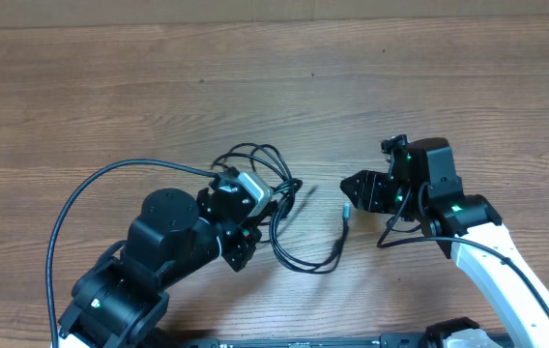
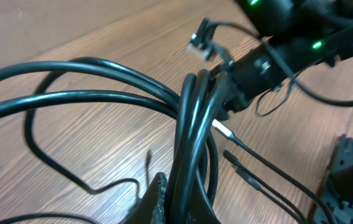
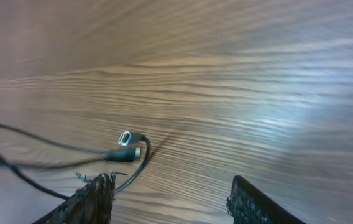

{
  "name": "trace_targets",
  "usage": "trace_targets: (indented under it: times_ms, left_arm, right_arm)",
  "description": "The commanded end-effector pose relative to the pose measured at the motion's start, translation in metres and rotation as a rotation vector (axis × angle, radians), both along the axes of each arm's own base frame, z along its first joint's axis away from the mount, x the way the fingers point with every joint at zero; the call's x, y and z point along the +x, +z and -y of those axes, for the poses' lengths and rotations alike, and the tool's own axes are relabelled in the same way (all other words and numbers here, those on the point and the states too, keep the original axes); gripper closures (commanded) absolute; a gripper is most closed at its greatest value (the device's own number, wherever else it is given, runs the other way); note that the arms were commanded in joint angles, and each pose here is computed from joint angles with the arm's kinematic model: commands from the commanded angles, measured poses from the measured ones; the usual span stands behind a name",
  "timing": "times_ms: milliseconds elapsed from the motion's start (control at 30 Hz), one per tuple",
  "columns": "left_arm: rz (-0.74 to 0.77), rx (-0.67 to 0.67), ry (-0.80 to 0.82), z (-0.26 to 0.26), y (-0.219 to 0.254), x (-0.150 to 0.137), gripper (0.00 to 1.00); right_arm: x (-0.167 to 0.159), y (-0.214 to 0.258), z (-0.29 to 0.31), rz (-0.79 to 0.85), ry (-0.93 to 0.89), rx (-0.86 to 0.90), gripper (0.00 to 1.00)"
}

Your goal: Untangle cables

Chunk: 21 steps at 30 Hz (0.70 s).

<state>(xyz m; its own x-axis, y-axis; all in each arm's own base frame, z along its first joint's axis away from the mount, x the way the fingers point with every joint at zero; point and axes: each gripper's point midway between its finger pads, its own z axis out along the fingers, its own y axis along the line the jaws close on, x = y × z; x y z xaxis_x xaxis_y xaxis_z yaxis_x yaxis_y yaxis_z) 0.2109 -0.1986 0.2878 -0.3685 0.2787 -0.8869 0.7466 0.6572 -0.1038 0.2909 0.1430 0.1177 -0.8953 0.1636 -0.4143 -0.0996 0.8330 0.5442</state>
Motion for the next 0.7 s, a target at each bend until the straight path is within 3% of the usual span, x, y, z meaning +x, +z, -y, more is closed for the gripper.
trace_targets:
  times_ms: [0, 200, 333, 667]
  left_arm:
    - [0.033, -0.003, 0.078, -0.011, 0.014, 0.009, 0.96]
    - [0.000, -0.028, 0.140, -0.015, 0.014, 0.013, 0.96]
    - [-0.060, -0.089, 0.201, -0.017, 0.015, 0.015, 0.96]
    - [-0.192, -0.228, 0.310, -0.017, 0.016, 0.021, 0.96]
  right_arm:
    - [-0.001, 0.027, -0.025, 0.043, 0.110, 0.142, 0.42]
    - [-0.008, 0.076, -0.061, 0.172, 0.322, 0.373, 0.42]
    - [-0.023, 0.129, -0.081, 0.356, 0.555, 0.548, 0.42]
    - [-0.030, 0.160, -0.086, 0.508, 0.678, 0.603, 0.42]
